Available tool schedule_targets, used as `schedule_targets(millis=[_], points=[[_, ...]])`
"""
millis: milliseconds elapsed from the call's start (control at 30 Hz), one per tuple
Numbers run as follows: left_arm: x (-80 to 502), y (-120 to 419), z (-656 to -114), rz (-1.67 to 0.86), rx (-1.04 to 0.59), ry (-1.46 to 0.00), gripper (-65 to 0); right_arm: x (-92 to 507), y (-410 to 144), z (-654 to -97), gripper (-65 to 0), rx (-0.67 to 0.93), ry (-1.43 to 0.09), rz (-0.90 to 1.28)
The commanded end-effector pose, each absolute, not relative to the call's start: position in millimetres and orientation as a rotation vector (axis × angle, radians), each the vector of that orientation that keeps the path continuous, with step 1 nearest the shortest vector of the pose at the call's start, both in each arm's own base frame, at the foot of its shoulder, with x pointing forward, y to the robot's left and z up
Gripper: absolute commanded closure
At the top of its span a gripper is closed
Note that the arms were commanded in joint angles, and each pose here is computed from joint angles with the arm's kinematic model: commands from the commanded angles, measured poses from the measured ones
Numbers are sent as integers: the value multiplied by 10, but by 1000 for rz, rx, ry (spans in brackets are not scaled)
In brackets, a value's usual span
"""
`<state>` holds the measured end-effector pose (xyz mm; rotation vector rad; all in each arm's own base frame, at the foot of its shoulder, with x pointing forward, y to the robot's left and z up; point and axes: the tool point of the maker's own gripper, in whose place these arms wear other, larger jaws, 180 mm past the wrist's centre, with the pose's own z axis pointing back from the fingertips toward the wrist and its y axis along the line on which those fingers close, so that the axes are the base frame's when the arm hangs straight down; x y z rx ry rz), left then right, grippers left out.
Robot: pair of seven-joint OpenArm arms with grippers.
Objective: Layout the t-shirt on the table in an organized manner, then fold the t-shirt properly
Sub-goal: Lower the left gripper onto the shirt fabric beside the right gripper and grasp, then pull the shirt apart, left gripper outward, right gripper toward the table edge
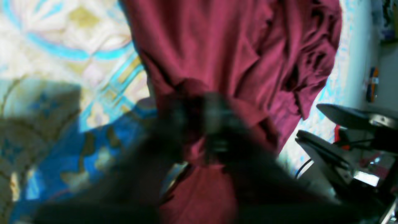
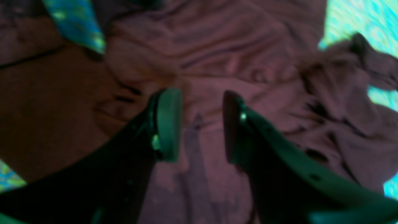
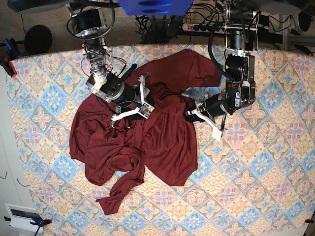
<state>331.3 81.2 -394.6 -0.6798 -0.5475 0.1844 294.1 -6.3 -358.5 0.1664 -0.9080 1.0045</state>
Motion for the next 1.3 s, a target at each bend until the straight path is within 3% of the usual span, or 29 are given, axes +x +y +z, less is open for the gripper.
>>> schedule_targets(millis=[0,300,700,1033,1267], points=[[3463,958,-3797,207,-676,-613,0,3032,-28,-3419,-214,175,-973,994],[3638,2179,-3184,375,-587,-852,0,3088,-170,-3473,-214,155,-957,956],[3105,3791,-2585,593,-403,-1047,0,3173,-465,-3558,-214,114,-929,877],[2602,4617,-2263,780,-232,-1189,0,3242,-738,-3545,-215,69,-928,806],[2189,5037,-2282,907,-51,-1205,0,3277,-871,-3600,-218,40,-887,780]])
